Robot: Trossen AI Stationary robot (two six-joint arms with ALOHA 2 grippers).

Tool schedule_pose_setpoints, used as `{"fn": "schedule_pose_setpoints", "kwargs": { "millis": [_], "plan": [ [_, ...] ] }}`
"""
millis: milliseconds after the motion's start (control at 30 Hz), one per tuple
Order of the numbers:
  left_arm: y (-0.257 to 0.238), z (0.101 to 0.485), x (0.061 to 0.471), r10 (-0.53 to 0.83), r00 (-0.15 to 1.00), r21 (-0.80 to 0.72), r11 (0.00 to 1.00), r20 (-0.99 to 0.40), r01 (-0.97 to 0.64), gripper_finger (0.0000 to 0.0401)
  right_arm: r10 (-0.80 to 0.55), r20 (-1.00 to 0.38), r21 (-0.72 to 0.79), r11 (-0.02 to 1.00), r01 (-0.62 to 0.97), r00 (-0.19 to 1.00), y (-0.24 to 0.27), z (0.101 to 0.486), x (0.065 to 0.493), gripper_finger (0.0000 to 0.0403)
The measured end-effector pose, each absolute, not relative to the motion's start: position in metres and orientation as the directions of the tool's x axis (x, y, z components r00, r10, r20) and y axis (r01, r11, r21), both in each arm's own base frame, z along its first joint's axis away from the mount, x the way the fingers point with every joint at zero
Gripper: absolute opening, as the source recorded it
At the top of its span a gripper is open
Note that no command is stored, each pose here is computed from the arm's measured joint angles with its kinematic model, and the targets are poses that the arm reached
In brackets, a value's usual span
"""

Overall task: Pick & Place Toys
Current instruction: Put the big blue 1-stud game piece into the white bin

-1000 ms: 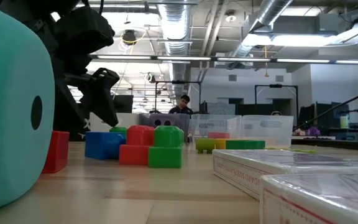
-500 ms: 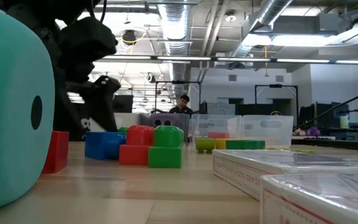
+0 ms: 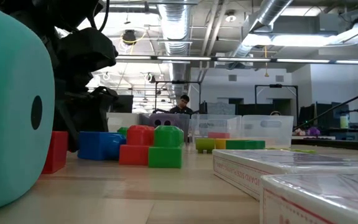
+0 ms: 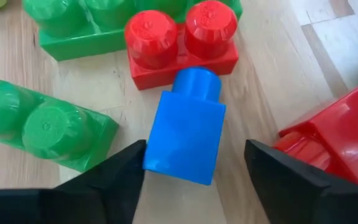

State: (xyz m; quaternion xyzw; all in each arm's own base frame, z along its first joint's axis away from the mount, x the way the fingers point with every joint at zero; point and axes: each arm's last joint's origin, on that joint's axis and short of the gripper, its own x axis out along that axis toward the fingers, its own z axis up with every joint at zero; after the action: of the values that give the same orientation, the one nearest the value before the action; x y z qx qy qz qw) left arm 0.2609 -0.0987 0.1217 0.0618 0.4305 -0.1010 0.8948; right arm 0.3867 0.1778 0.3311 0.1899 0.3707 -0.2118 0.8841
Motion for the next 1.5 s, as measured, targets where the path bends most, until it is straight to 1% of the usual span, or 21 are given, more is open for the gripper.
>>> {"fn": "schedule_pose_setpoints", "kwargs": {
  "millis": [67,200,233,367,500,567,667,800,867,967,1100,1267,1333,1500],
  "plan": [
    [-0.099,0.122,0.261,-0.126,0.609,0.024,0.972,-0.783,0.232,0.0215,-0.234,-0.736,0.172,0.843,0.51,0.635,0.178,0.331,0.387,0.0161],
    [-0.099,0.122,0.261,-0.128,0.611,0.019,0.973,-0.781,0.228,0.0124,-0.235,-0.735,0.168,0.845,0.508,0.635,0.177,0.331,0.387,0.0161],
    [-0.099,0.123,0.261,-0.132,0.613,0.004,0.977,-0.779,0.215,0.011,-0.236,-0.735,0.169,0.844,0.509,0.635,0.177,0.331,0.387,0.0161],
    [-0.094,0.131,0.261,-0.132,0.631,-0.07,0.99,-0.765,0.122,0.011,-0.236,-0.735,0.168,0.844,0.509,0.635,0.177,0.331,0.387,0.0161],
    [-0.088,0.155,0.26,-0.131,0.703,-0.101,0.991,-0.699,0.084,0.011,-0.236,-0.735,0.168,0.844,0.509,0.635,0.177,0.331,0.387,0.0161],
    [-0.082,0.172,0.256,-0.102,0.747,-0.093,0.994,-0.657,0.054,0.011,-0.236,-0.735,0.166,0.846,0.506,0.635,0.177,0.331,0.387,0.0161],
    [-0.069,0.197,0.245,0.009,0.801,-0.043,0.998,-0.598,-0.043,0.011,-0.239,-0.734,0.162,0.847,0.506,0.636,0.177,0.331,0.387,0.0161],
    [-0.046,0.229,0.222,0.236,0.827,0.045,0.968,-0.51,-0.248,0.011,-0.239,-0.733,0.163,0.847,0.506,0.637,0.177,0.331,0.387,0.0161],
    [-0.033,0.243,0.209,0.365,0.812,0.08,0.925,-0.454,-0.371,0.011,-0.238,-0.731,0.165,0.847,0.505,0.639,0.177,0.331,0.388,0.0161],
    [-0.014,0.261,0.19,0.544,0.759,0.1,0.83,-0.358,-0.548,0.011,-0.235,-0.727,0.173,0.846,0.504,0.645,0.177,0.332,0.388,0.0161],
    [0.009,0.279,0.169,0.714,0.651,0.073,0.686,-0.259,-0.724,0.011,-0.225,-0.708,0.201,0.845,0.496,0.67,0.179,0.334,0.391,0.0161],
    [0.036,0.283,0.158,0.814,0.527,0.059,0.555,-0.243,-0.83,0.011,-0.21,-0.682,0.222,0.853,0.472,0.701,0.18,0.337,0.394,0.0161],
    [0.046,0.281,0.158,0.819,0.51,0.076,0.544,-0.264,-0.835,0.011,-0.206,-0.674,0.227,0.856,0.464,0.709,0.181,0.337,0.395,0.0161],
    [0.071,0.27,0.165,0.795,0.496,0.144,0.569,-0.35,-0.81,0.0109,-0.203,-0.669,0.231,0.857,0.46,0.715,0.181,0.338,0.396,0.0161]
  ]
}}
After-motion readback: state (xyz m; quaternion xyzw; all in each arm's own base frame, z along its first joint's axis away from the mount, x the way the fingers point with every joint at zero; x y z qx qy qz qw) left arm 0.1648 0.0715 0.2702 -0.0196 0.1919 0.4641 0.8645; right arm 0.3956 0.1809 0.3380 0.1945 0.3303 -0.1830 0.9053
